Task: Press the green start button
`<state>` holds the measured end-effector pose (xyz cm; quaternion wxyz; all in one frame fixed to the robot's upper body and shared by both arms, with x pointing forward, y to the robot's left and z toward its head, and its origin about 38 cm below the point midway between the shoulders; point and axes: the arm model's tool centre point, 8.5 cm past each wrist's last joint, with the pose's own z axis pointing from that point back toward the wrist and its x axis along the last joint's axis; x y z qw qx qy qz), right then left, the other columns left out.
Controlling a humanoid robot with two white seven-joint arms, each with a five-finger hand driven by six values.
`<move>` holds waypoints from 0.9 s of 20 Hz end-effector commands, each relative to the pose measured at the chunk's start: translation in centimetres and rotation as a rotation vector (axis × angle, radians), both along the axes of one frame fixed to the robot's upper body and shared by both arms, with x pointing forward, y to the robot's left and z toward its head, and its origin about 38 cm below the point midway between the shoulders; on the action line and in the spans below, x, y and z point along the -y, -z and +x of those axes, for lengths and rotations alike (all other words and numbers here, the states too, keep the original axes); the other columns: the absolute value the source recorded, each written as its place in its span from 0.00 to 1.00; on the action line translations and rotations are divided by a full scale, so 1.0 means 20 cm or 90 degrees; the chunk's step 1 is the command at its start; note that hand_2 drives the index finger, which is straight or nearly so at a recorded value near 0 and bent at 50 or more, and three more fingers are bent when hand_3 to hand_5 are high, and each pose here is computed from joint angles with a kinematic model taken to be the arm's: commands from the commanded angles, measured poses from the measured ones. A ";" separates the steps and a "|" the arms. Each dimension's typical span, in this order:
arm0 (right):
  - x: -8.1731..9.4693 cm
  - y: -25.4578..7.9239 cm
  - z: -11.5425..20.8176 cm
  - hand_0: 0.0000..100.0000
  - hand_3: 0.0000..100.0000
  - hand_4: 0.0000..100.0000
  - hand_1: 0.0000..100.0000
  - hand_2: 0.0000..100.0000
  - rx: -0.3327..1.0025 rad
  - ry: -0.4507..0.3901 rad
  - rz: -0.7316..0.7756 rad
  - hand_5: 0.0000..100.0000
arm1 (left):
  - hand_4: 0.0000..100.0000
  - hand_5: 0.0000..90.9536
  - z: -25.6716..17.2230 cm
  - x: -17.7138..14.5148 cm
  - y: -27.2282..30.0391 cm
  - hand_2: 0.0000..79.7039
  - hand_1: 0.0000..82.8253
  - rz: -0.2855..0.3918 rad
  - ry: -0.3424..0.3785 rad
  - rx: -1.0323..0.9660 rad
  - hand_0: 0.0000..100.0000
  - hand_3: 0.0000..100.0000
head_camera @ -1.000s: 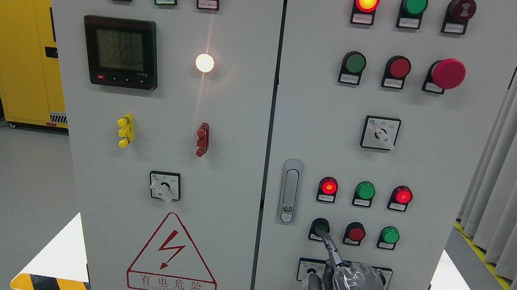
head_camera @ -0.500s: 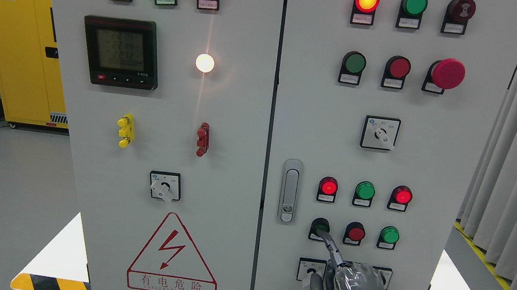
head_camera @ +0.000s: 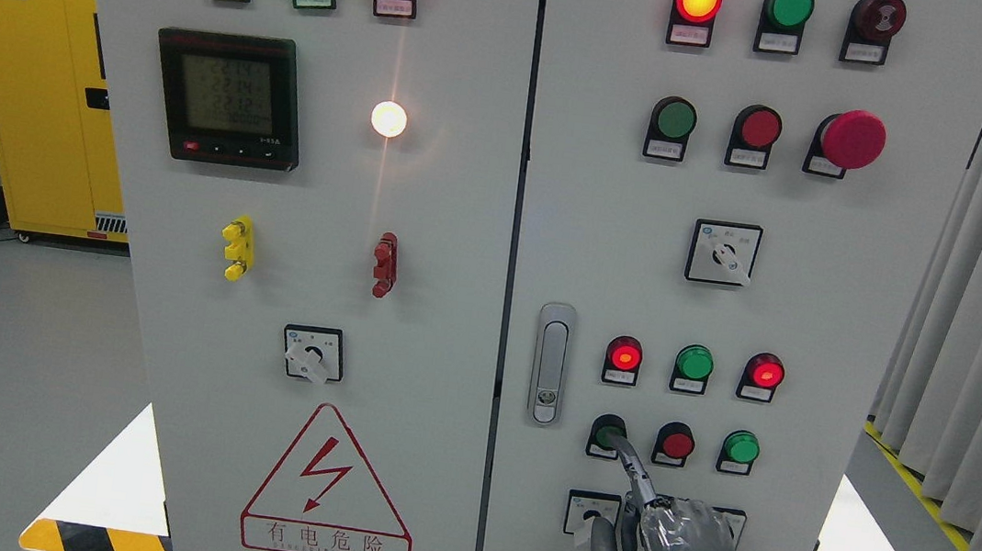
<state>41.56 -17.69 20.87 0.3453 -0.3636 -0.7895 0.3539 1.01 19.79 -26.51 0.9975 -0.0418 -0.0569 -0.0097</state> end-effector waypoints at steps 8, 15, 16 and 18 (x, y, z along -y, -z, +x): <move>-0.05 -0.02 -0.09 0.76 0.95 0.97 0.91 0.00 0.028 -0.020 0.007 1.00 | 0.00 0.00 0.00 0.00 0.00 0.00 0.67 0.000 0.001 -0.001 0.12 0.00; -0.06 -0.07 -0.19 0.86 0.64 0.78 0.89 0.00 0.010 -0.141 0.257 0.84 | 0.00 0.00 0.00 0.00 0.00 0.00 0.67 0.000 0.000 -0.001 0.12 0.00; -0.07 -0.07 -0.22 0.85 0.57 0.70 0.87 0.01 0.003 -0.168 0.308 0.80 | 0.00 0.00 0.00 0.00 0.00 0.00 0.67 0.001 0.001 -0.001 0.12 0.00; -0.08 -0.07 -0.27 0.85 0.38 0.49 0.85 0.02 -0.009 -0.204 0.376 0.58 | 0.00 0.00 0.00 0.00 0.00 0.00 0.67 0.001 0.000 0.000 0.12 0.00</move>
